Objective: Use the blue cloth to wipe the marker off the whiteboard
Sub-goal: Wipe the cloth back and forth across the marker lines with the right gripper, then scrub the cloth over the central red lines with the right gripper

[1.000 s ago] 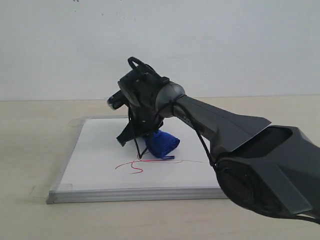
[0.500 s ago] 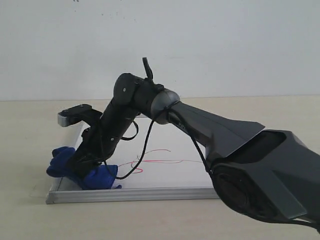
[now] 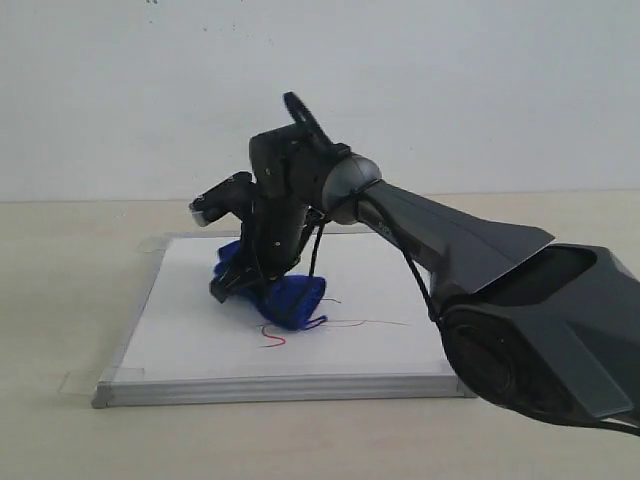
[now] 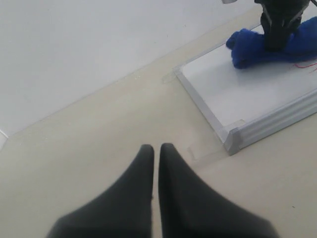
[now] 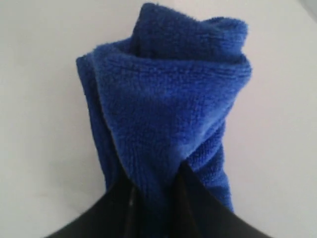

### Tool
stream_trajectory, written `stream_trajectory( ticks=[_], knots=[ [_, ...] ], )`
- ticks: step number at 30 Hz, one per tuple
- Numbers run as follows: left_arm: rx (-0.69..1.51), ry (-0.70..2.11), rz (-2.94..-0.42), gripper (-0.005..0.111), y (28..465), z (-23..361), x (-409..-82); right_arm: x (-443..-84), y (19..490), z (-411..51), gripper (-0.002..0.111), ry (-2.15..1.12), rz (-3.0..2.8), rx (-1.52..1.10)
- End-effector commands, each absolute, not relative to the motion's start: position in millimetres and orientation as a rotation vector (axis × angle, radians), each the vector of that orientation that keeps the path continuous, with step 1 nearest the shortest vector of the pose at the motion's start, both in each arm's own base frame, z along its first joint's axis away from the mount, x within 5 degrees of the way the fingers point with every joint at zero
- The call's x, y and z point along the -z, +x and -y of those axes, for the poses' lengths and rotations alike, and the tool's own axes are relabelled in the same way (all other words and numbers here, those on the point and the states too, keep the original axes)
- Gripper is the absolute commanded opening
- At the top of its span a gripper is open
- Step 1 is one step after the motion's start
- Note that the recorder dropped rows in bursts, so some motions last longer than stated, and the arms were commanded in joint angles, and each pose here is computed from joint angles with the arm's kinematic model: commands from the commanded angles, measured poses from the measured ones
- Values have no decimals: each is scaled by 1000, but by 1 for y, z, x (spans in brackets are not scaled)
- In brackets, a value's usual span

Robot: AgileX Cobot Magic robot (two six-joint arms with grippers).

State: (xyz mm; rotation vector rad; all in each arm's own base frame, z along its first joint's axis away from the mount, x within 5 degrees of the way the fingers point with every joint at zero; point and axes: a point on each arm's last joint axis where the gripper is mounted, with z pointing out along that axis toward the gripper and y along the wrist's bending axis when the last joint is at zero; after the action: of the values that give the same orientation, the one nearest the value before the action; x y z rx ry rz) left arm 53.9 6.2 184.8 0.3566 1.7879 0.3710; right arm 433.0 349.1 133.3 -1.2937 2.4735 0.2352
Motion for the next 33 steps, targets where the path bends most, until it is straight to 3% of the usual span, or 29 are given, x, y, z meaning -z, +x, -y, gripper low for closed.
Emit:
stream_trajectory(
  ticks=[1,4,9,12,16,22,33],
  knots=[
    [-375,358,-1785,4,54,-6,-184,-130,392,-391,0,-1614,-2197,-930],
    [-375,358,-1785,4,54,-6,-184,-125,397,-384,0,-1541,-2336,-806],
    [-375,358,-1785,4,54,-6,-184,-114,439,-332,0,-1033,-2627,162],
    [-375,358,-1785,4,54,-6,-184,-116,447,-321,0,-917,-2615,283],
    [-375,358,-1785,4,54,-6,-184,-113,442,-328,0,-1013,-2639,150],
    [-375,358,-1785,4,54,-6,-184,-114,420,-356,0,-1469,-2485,-344],
    [-375,358,-1785,4,54,-6,-184,-117,411,-367,0,-1387,-2522,-564]
  ],
)
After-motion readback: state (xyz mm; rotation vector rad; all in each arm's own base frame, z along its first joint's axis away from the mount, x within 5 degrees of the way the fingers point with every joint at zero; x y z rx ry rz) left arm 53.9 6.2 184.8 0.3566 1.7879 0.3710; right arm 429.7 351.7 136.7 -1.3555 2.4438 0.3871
